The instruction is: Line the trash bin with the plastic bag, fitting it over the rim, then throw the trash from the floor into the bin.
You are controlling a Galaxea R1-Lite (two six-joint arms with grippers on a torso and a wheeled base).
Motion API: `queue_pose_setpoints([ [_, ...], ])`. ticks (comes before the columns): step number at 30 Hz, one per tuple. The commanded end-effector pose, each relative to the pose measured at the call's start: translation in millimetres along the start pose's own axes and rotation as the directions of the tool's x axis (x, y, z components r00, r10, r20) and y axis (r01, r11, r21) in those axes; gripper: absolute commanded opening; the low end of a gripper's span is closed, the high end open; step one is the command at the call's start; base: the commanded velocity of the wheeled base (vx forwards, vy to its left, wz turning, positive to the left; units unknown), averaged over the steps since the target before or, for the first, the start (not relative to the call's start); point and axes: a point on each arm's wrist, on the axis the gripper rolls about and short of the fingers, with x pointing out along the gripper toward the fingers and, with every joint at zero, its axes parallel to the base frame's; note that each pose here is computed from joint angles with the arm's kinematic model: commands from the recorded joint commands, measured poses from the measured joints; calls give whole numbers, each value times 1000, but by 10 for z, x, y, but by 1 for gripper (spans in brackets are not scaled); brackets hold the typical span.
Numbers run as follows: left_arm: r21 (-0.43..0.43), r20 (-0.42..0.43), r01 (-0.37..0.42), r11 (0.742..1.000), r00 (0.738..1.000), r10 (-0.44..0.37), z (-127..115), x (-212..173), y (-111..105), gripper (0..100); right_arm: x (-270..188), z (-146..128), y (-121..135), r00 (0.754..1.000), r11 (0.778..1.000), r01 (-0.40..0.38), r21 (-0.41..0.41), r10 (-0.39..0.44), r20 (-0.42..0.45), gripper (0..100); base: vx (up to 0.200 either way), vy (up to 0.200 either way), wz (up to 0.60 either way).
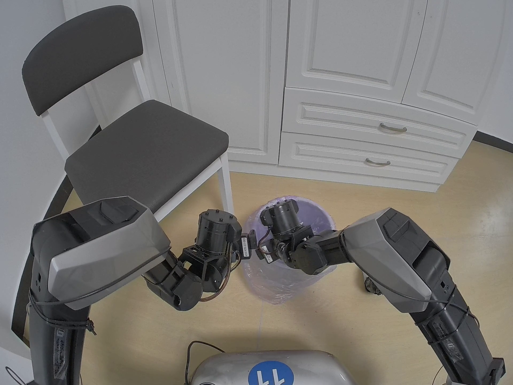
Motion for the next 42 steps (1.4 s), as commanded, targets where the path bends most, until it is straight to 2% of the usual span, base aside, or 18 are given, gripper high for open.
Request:
queue_pose_setpoints([
  [1,0,-1,-1,1000,1000,1,-5,2,1,100,-68,60,10,1000,1000,-6,-3,6,12,100,0,0,0],
  [22,2,-7,-3,1000,1000,3,-29,13,5,100,212,-312,54,998,999,4,-44,-7,-68,100,0,0,0],
  [25,3,-8,-3,1000,1000,3,-35,15,6,100,210,-297,43,998,999,6,-39,-8,-64,100,0,0,0],
  [31,2,-5,-2,1000,1000,2,-32,21,3,100,62,-85,-18,1000,1000,8,-22,-9,-22,100,0,0,0],
  [42,1,-3,-1,1000,1000,1,-14,4,4,100,-137,-41,128,999,998,-26,-49,25,-23,100,0,0,0],
])
